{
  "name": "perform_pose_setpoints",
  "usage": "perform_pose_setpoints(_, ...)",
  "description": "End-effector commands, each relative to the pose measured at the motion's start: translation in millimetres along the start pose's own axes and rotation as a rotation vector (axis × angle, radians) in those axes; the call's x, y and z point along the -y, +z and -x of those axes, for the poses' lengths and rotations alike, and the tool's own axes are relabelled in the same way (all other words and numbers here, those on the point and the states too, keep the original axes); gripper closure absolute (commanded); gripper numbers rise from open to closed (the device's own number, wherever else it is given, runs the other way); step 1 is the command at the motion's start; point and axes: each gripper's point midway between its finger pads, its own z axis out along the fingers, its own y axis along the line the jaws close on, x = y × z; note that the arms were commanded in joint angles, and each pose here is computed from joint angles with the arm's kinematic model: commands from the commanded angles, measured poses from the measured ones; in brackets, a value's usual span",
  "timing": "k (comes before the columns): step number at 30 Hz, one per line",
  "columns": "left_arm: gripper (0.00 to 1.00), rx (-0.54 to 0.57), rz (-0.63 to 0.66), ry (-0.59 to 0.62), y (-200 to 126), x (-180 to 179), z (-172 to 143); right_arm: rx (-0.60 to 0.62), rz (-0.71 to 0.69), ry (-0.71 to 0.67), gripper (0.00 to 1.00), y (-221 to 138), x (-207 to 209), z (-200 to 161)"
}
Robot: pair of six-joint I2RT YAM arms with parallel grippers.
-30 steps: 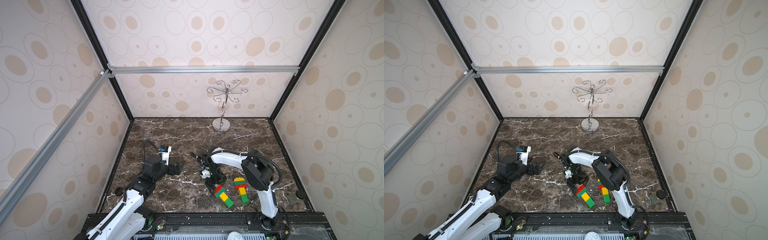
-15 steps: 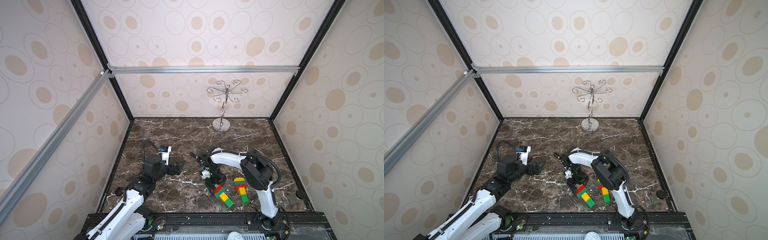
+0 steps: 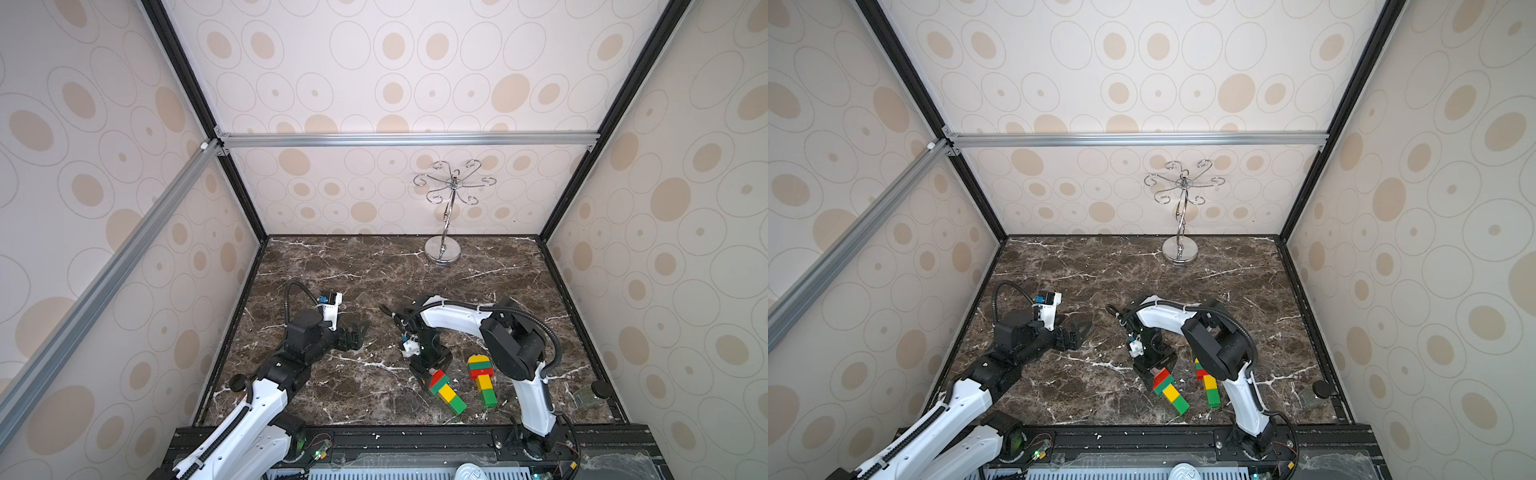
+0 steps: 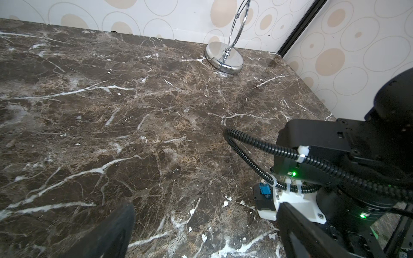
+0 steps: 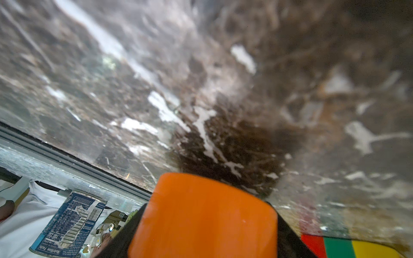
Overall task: Assemble an ice cream with lego
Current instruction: Adjust the lego brick at the center of the board.
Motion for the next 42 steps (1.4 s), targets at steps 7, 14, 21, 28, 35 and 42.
perform_pose_setpoints(7,0.00,0.022,-0.011,-0.011,-1.2,1.3,6.0,-0.048,0.003,-0.004,0.73,7.3,3.6,-4.0)
perform_pose_setpoints(14,0.00,0.024,-0.011,-0.011,-1.5,1.1,7.1,-0.040,-0.009,-0.003,0.64,6.8,5.4,-2.1)
perform_pose_setpoints(21,0.00,0.024,-0.011,-0.011,-1.9,0.9,6.9,-0.026,-0.010,-0.005,0.56,5.5,5.4,-0.6)
perform_pose_setpoints(28,0.00,0.027,-0.010,-0.011,-2.5,0.7,7.5,-0.014,-0.013,-0.001,0.49,4.9,5.7,0.5)
perform_pose_setpoints(35,0.00,0.030,-0.009,-0.011,-2.7,0.3,8.2,-0.003,-0.017,0.000,0.40,3.7,5.8,0.6)
perform_pose_setpoints(42,0.00,0.030,-0.010,-0.013,-2.9,0.6,8.0,0.014,-0.030,0.003,0.30,2.4,7.9,0.1)
